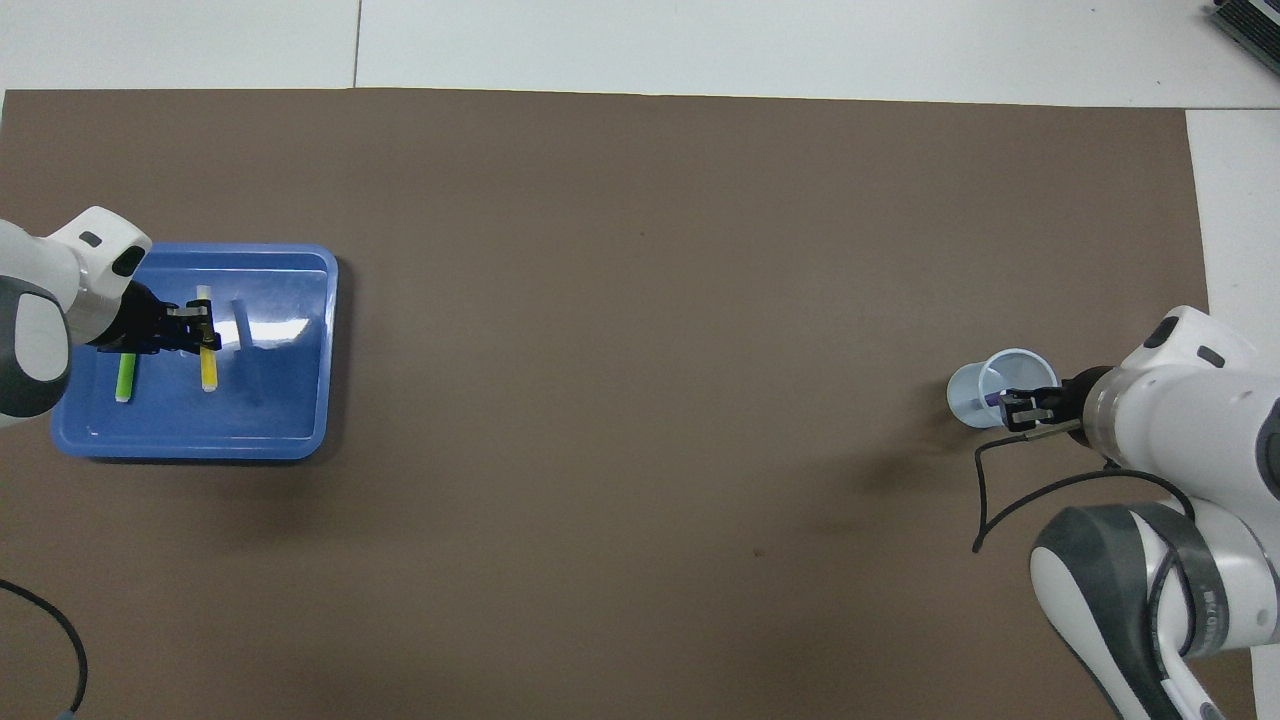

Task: Transfer and insert pens with both arms
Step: 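Grasp the yellow pen with the left gripper, then lift the yellow pen with the left gripper toward the right gripper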

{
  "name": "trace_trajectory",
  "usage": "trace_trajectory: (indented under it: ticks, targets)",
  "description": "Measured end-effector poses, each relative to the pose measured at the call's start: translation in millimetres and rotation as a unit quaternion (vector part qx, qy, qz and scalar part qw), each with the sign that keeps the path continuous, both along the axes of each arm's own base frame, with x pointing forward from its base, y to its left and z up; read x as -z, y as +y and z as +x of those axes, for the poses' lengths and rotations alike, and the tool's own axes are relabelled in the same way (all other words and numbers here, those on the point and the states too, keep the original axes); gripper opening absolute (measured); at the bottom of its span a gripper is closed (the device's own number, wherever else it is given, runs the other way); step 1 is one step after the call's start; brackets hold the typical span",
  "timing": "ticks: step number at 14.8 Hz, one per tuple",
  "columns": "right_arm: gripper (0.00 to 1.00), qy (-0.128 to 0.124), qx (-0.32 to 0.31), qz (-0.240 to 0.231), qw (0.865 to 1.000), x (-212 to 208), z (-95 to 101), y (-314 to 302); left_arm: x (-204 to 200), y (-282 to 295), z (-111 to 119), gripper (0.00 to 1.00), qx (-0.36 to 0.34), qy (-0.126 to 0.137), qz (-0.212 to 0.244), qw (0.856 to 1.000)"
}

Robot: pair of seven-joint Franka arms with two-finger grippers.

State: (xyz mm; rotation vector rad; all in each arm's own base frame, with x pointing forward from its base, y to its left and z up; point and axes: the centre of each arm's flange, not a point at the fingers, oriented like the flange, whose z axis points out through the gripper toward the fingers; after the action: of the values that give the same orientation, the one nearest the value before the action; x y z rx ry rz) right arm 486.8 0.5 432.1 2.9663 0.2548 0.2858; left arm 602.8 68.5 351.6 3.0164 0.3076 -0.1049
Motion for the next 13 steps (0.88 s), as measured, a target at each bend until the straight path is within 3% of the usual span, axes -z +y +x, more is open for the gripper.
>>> trace_trajectory:
  ticks: [1,5,8,10,13]
  targets:
    - [0.70,0.000,0.000,0.000,1.000,0.0,0.0,0.0,-10.7,-7.5,-3.2,0.18,-0.017,0.008,-0.003,1.000]
    - [0.70,0.000,-0.001,0.000,1.000,0.0,0.0,0.2,-50.5,-61.5,-18.5,0.18,-0.088,0.043,-0.003,0.995]
    - [0.73,-0.002,0.000,0.009,1.000,-1.4,0.7,4.0,-79.2,-106.9,-36.7,0.18,-0.145,0.082,-0.037,0.985]
    - [0.80,-0.001,-0.006,0.045,0.999,-3.8,1.7,7.3,-96.4,-117.5,-46.8,0.18,-0.188,0.106,-0.069,0.974]
    - [0.80,-0.005,-0.036,0.129,0.991,-6.8,3.1,6.4,-114.3,-146.3,-54.4,0.18,-0.243,0.123,-0.093,0.958]
